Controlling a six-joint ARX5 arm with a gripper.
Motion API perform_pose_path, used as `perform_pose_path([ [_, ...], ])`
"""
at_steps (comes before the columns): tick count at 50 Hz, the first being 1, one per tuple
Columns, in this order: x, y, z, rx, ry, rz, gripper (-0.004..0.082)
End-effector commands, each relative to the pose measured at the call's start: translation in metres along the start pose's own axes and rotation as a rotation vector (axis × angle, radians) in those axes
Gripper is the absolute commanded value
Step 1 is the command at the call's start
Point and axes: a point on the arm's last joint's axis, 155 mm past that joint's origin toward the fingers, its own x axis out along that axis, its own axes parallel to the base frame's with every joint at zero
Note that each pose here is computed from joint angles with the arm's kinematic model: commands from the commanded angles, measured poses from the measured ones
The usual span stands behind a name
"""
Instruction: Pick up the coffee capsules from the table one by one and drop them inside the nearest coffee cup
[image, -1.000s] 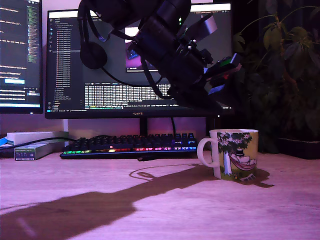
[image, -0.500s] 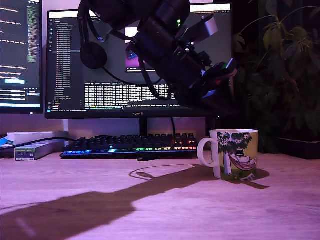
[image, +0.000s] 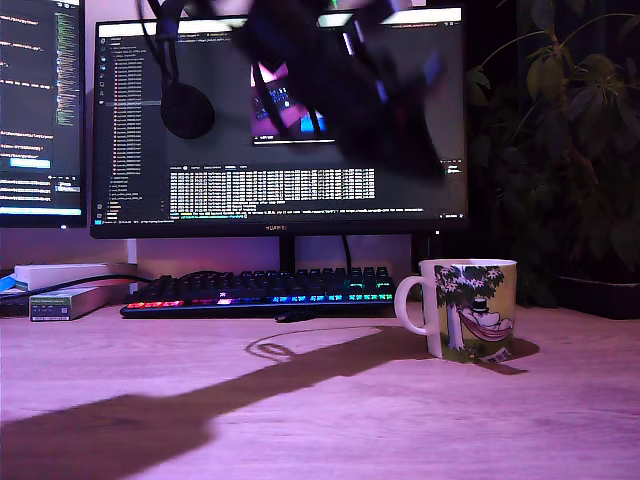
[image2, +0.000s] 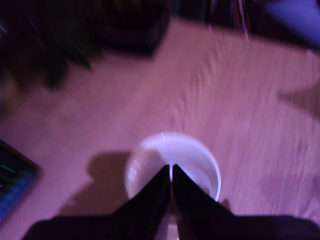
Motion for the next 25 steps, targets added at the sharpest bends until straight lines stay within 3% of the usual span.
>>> perform_pose_path([
  [1, -0.006, 0.002, -0.005, -0.001, 0.003, 0.003, -0.0019],
  [9, -0.019, 0.013, -0.018, -0.017, -0.005, 0.04, -0.0019],
  [25, -0.056, 0.041, -0.049, -0.096, -0.032, 0.123, -0.0019],
])
